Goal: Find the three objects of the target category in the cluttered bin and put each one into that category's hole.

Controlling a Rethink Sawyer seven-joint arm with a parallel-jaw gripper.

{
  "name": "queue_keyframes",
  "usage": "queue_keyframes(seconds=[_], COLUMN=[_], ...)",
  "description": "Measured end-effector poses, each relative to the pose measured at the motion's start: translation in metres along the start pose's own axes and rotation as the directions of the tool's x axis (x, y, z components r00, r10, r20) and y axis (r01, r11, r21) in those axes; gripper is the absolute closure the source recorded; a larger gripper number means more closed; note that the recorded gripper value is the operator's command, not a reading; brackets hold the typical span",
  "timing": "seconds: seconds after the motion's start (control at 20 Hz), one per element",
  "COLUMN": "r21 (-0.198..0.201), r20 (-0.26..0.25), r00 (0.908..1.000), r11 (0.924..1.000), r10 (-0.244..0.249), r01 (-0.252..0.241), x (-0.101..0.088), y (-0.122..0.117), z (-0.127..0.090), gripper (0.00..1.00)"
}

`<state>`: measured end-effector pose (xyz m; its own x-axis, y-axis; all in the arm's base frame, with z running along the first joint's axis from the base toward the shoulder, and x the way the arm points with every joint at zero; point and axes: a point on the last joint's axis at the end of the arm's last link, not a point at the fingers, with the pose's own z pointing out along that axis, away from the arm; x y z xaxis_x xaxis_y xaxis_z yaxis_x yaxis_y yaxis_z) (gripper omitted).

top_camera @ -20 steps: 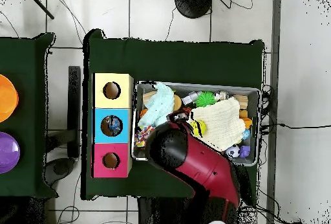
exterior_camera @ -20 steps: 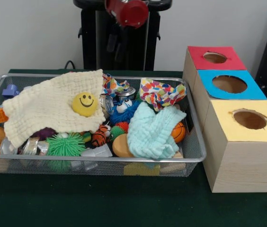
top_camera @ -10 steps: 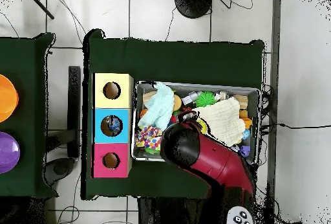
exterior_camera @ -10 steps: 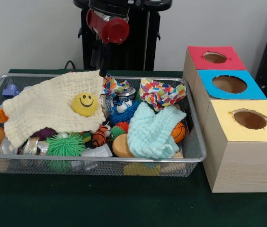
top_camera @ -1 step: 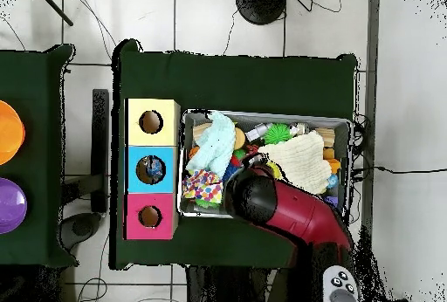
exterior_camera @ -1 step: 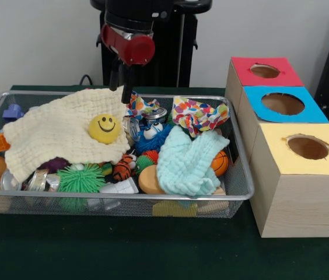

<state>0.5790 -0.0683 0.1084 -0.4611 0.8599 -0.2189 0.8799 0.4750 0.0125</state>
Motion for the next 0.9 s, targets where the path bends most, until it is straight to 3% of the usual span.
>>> queue_keyframes(seconds=[0.9], r21=[-0.014], r20=[-0.009], r00=[0.9949], r11=[0.9949], r10=[-0.100], r01=[0.100], x=[-0.029], y=[-0.026], z=[0.025], gripper=[0.00])
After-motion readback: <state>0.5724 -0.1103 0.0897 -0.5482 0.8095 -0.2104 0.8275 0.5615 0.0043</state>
